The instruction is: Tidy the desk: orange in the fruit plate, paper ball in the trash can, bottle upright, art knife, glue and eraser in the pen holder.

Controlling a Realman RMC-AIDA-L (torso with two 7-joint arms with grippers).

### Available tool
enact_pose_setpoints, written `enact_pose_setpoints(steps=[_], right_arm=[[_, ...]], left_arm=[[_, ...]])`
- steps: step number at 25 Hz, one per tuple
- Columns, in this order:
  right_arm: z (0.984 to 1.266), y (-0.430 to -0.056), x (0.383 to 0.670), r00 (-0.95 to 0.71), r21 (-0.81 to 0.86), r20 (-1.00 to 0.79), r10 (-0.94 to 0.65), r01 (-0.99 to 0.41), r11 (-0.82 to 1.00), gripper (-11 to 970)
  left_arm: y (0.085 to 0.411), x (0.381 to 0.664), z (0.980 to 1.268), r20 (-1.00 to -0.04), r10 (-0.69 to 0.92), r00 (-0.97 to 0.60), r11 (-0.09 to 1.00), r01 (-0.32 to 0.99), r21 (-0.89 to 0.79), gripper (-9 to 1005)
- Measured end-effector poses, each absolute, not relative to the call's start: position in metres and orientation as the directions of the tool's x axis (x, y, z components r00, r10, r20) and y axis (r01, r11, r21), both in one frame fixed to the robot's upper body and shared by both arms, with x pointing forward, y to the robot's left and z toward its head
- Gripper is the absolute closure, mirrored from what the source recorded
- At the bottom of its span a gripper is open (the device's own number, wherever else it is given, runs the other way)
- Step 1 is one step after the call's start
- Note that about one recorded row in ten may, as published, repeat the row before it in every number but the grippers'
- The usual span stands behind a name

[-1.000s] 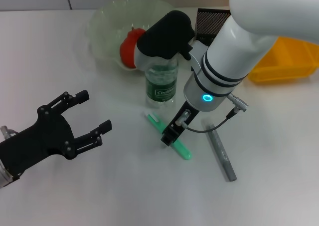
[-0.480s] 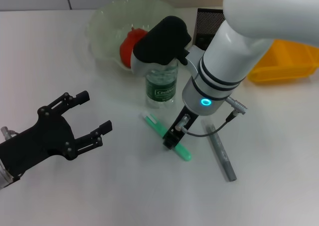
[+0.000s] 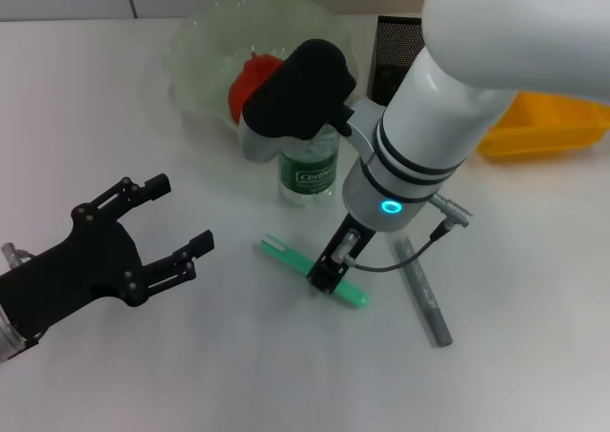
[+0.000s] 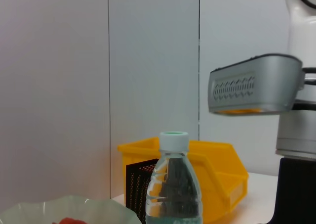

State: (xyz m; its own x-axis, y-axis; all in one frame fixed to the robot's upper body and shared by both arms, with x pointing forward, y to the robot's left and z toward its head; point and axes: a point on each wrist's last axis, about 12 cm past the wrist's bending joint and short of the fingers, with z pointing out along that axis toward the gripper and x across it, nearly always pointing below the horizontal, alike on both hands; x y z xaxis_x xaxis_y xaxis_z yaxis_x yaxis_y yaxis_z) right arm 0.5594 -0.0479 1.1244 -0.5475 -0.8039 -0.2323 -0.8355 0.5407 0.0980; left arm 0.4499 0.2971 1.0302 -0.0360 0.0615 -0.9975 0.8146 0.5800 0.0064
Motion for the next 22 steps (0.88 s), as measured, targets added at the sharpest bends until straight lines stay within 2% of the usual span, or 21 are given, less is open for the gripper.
enact_pose_setpoints(steps=[7,11,12,18,20,21,22], right_arm=[[1.146,-0.065,0.555,-0.554,0.076,-0.262,-0.79,-0.828,0.555,774],[1.175,-0.087,0.55,-0.583,0.095,-0.3,-0.755,-0.806,0.584,772],[1.175,-0.087,0.55,-0.583,0.095,-0.3,-0.755,-0.806,0.584,770],[1.219,-0.138,0.541,-0.64,0.113,-0.423,-0.642,-0.74,0.663,760],[1.233,-0.161,0.542,-0.663,0.114,-0.495,-0.562,-0.691,0.714,757],[1.244,-0.186,0.545,-0.668,0.108,-0.581,-0.465,-0.63,0.769,755],[1.244,-0.186,0.545,-0.668,0.108,-0.581,-0.465,-0.63,0.769,754]], left_arm=[[0.298,0.45,1.032,-0.998,0.054,-0.028,0.583,0.812,0.009,143],[0.298,0.451,1.035,-0.999,0.043,-0.014,0.572,0.82,0.013,144],[0.298,0.451,1.035,-0.999,0.043,-0.014,0.572,0.82,0.013,144],[0.297,0.452,1.037,-0.999,0.037,-0.01,0.563,0.826,0.012,144],[0.296,0.452,1.037,-0.999,0.036,-0.013,0.557,0.831,0.009,144],[0.295,0.452,1.036,-0.999,0.036,-0.016,0.551,0.834,0.007,144],[0.294,0.451,1.036,-0.999,0.036,-0.021,0.542,0.84,0.002,143]])
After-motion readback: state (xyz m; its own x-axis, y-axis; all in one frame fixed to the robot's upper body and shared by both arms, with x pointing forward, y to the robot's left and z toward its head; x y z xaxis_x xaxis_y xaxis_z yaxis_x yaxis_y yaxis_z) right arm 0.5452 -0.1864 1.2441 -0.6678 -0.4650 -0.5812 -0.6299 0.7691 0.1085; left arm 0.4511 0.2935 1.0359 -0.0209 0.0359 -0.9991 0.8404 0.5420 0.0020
